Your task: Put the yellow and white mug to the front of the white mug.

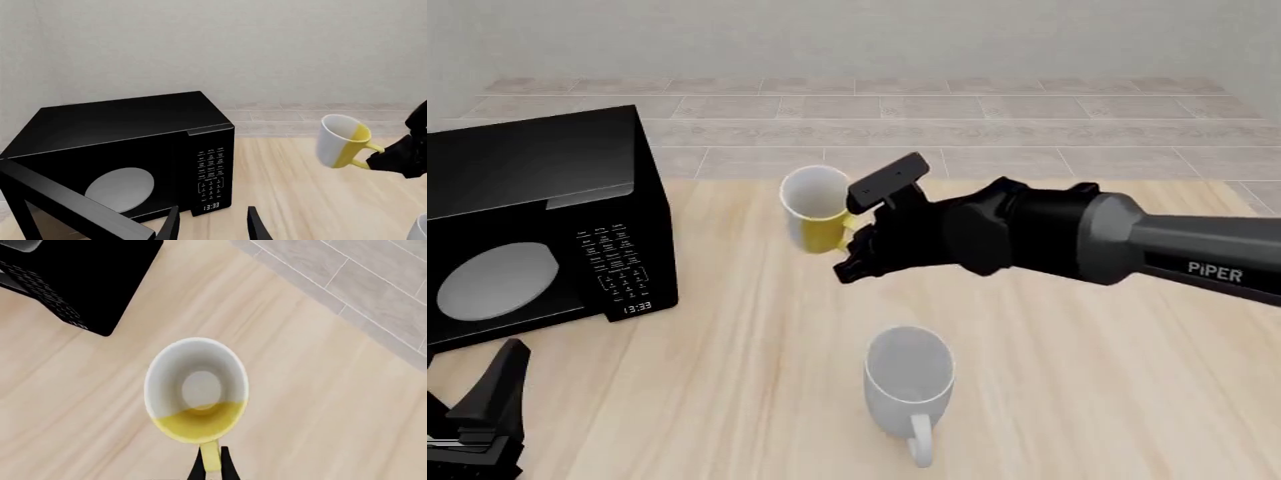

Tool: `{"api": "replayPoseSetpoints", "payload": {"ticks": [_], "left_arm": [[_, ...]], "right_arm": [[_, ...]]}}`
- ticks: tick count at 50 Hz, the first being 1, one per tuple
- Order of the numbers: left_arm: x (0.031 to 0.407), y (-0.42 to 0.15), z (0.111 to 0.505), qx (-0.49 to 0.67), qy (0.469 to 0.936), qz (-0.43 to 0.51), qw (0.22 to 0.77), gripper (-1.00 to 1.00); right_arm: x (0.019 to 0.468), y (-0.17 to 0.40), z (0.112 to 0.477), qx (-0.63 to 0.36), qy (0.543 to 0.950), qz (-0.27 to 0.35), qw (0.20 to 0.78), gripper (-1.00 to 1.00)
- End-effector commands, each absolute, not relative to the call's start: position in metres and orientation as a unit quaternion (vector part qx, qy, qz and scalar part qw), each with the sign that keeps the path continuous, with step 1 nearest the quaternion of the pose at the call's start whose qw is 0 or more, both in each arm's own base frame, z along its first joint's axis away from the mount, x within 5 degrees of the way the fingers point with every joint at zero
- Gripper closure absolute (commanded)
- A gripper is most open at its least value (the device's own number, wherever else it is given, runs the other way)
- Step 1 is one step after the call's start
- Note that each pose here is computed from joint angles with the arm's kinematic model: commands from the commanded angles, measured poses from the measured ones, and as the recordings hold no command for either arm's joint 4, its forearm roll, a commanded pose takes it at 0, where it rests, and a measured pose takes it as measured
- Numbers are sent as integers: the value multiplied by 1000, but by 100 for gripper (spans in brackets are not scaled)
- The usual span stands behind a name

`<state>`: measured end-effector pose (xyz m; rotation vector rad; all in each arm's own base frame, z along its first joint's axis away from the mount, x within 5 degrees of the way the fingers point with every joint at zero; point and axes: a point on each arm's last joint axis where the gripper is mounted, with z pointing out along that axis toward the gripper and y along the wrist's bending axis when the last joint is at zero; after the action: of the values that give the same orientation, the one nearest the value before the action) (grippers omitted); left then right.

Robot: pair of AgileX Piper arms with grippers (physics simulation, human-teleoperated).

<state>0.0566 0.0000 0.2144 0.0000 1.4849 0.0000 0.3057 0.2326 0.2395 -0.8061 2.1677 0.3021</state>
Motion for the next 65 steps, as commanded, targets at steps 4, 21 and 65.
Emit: {"api": "replayPoseSetpoints", "payload": {"ticks": [4, 21, 65], "left_arm": [[57, 0, 214, 0, 676, 0, 737, -100], [57, 0, 214, 0, 676, 0, 737, -100], [57, 0, 214, 0, 676, 0, 737, -100]], "right_arm": [[318, 207, 234, -286, 865, 105, 398, 100], [331, 193, 211, -260, 879, 95, 388, 100], [347, 159, 168, -229, 906, 65, 349, 100]]}}
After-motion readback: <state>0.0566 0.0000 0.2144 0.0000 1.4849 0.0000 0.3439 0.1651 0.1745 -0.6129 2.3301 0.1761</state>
